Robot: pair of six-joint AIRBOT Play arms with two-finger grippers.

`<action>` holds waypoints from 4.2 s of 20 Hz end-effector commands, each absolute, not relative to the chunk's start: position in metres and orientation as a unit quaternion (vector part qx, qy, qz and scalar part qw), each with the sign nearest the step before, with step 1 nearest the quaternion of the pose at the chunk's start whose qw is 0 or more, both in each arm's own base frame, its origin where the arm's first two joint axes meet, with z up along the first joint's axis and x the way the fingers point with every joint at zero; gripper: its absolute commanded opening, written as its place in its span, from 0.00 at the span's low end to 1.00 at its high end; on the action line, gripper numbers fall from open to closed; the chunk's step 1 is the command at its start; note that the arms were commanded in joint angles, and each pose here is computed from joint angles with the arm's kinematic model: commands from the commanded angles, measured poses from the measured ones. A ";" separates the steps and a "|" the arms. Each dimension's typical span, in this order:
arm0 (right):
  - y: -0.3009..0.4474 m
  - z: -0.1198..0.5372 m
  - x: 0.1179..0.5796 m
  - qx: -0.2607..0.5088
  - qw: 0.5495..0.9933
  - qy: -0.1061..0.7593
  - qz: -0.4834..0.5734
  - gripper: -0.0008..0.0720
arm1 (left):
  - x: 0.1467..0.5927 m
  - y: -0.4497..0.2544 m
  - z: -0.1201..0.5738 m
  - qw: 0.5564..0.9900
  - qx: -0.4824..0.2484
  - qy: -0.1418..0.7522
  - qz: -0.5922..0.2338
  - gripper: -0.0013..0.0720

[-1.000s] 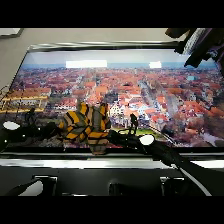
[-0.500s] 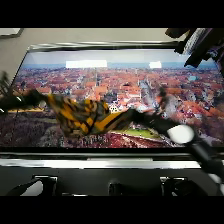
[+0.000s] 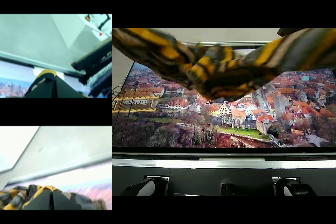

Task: Fold the clothes and pants, and hang the long-sleeved shirts on hangers.

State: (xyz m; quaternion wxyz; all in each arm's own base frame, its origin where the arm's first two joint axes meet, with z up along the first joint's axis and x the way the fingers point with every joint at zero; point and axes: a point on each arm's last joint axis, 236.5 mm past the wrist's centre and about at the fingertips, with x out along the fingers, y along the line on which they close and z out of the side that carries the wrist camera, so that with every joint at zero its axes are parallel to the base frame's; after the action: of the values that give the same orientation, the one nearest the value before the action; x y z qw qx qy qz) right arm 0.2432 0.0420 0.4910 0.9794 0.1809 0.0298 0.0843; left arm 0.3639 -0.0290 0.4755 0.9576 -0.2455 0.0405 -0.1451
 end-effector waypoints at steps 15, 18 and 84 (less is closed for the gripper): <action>-0.020 0.353 0.295 0.180 0.920 0.329 -0.117 0.05 | 0.435 -0.005 0.389 0.957 -0.237 0.156 -0.066 0.04; -0.022 0.270 0.356 0.140 0.880 0.433 -0.133 0.05 | 0.532 -0.058 0.272 0.929 -0.241 0.261 -0.103 0.04; 0.178 0.019 0.123 0.305 0.647 0.694 0.076 0.10 | 0.187 -0.145 -0.006 0.721 -0.216 0.647 -0.126 0.04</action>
State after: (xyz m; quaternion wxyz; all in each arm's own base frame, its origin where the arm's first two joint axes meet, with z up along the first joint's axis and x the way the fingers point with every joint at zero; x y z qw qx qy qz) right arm 0.1805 0.2043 -0.0013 0.6700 0.3322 0.6570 0.0952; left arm 0.2295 -0.1617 -0.0286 0.7169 -0.2841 0.6268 -0.1115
